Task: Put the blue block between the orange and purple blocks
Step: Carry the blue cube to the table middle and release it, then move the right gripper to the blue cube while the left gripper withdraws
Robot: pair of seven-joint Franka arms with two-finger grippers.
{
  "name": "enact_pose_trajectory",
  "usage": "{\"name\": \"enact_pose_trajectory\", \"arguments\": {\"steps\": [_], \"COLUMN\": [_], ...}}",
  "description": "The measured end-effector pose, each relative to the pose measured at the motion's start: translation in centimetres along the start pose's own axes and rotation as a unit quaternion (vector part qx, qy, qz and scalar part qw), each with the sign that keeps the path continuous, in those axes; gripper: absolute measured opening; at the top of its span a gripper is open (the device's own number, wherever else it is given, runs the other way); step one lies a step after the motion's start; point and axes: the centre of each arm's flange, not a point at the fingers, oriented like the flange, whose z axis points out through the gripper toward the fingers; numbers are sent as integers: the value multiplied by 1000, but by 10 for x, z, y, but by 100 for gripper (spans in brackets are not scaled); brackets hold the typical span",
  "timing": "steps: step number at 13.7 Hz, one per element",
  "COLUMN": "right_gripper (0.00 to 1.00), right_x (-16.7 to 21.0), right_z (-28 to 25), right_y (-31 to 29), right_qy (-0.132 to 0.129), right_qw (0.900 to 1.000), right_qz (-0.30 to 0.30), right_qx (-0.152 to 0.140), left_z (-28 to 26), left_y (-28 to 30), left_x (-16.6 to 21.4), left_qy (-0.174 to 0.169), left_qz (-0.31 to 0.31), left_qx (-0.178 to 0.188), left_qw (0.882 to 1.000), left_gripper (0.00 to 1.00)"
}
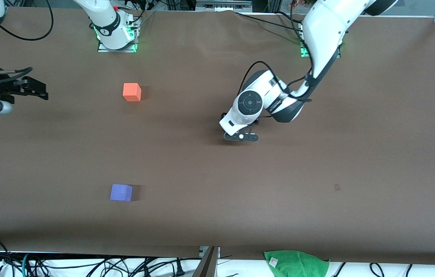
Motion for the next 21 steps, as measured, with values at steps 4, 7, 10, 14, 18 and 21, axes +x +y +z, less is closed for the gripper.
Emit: {"name": "enact_pose_trajectory", "arguments": {"steps": [4, 7, 10, 14, 18, 21], "right_gripper": [100, 100, 100, 100, 100, 100], "right_x": [20, 30, 39, 51, 52, 53], "right_z": [23, 34, 46, 74, 110, 141], "right_y": [-45, -86, -138, -221, -311, -362], "right_qy": [-17, -14, -5, 11, 32, 45], "right_qw": [999, 999, 1000, 1000, 996, 994], "right_qz": [-35, -36, -19, 25, 77, 98], "right_qx": [-3, -9, -14, -4, -2, 11], "left_z": [-123, -207, -264, -304, -331, -338], "left_y": [-37, -90, -151, -276, -371, -388], "left_x": [-21, -20, -1, 31, 18, 9], "left_qy": [-4, -30, -21, -4, -17, -17], "left_qz": [-43, -85, -116, -35, 42, 65], "left_qx": [47, 71, 49, 12, 4, 22], "left_qw": [998, 993, 992, 999, 999, 997], "left_gripper": [100, 100, 100, 100, 100, 100]}}
